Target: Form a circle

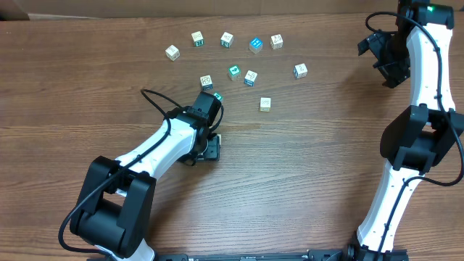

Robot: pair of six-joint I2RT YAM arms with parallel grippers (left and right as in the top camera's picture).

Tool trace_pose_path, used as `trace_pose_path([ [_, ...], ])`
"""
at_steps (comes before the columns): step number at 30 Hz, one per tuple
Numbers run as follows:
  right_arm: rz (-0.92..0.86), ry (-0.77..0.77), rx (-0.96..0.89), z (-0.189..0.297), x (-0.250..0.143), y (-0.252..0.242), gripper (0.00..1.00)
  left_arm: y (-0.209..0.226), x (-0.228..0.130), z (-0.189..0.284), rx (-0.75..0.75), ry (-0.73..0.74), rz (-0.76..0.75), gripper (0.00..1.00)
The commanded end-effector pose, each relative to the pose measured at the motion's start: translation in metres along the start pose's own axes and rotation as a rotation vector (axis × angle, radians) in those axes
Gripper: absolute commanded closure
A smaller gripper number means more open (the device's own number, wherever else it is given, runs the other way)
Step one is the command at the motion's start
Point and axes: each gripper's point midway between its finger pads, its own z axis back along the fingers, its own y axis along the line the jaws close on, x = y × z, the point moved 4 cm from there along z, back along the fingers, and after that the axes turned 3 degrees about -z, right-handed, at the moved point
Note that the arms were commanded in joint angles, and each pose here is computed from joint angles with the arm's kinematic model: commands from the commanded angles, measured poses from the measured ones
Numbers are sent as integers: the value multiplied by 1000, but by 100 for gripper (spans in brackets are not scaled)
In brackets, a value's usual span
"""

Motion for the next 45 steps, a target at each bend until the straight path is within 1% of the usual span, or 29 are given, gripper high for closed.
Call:
trace_pose_path([
  [1, 3, -33, 32, 17, 3, 3, 0, -3, 14, 28, -15, -32, 13, 33],
  [4, 3, -33, 32, 17, 3, 3, 0, -8, 27, 57, -36, -74, 14, 32],
  [8, 3, -33, 32, 17, 3, 3, 0, -10, 46, 90, -51, -135, 24, 34],
  [12, 3, -33, 32, 17, 3, 3, 0, -12, 60, 100, -92, -184, 40, 35],
  [13, 3, -33, 32, 17, 3, 3, 0, -16, 61, 101, -116, -188, 39, 38],
  [15, 3, -33, 32, 17, 3, 3, 0, -24, 63, 101, -166, -191, 28, 46],
  [19, 3, -33, 32, 17, 3, 3, 0, -31, 62, 101, -142, -212, 2, 58],
  [22, 3, -33, 32, 17, 3, 3, 0, -37, 59, 100, -141, -208, -16, 72],
  [27, 3, -33, 32, 17, 3, 3, 0, -46, 51, 93, -133, -183, -47, 81],
  [29, 3, -33, 32, 17, 3, 3, 0, -48, 47, 87, -119, -172, -59, 83],
  [36, 3, -33, 32, 17, 3, 3, 0, -50, 33, 66, -63, -123, -147, 83],
  [38, 3, -33, 32, 17, 3, 3, 0, -48, 26, 61, -43, -89, -157, 86],
  [40, 3, -33, 32, 17, 3, 3, 0, -40, 23, 58, 8, -68, -148, 90],
  [42, 3, -33, 32, 17, 3, 3, 0, -29, 21, 57, 84, -64, -122, 90],
  [44, 3, -33, 32, 17, 3, 3, 0, -14, 19, 56, 183, -65, -63, 91],
  [45, 3, -33, 32, 17, 3, 3, 0, -10, 19, 56, 203, -64, -49, 91],
])
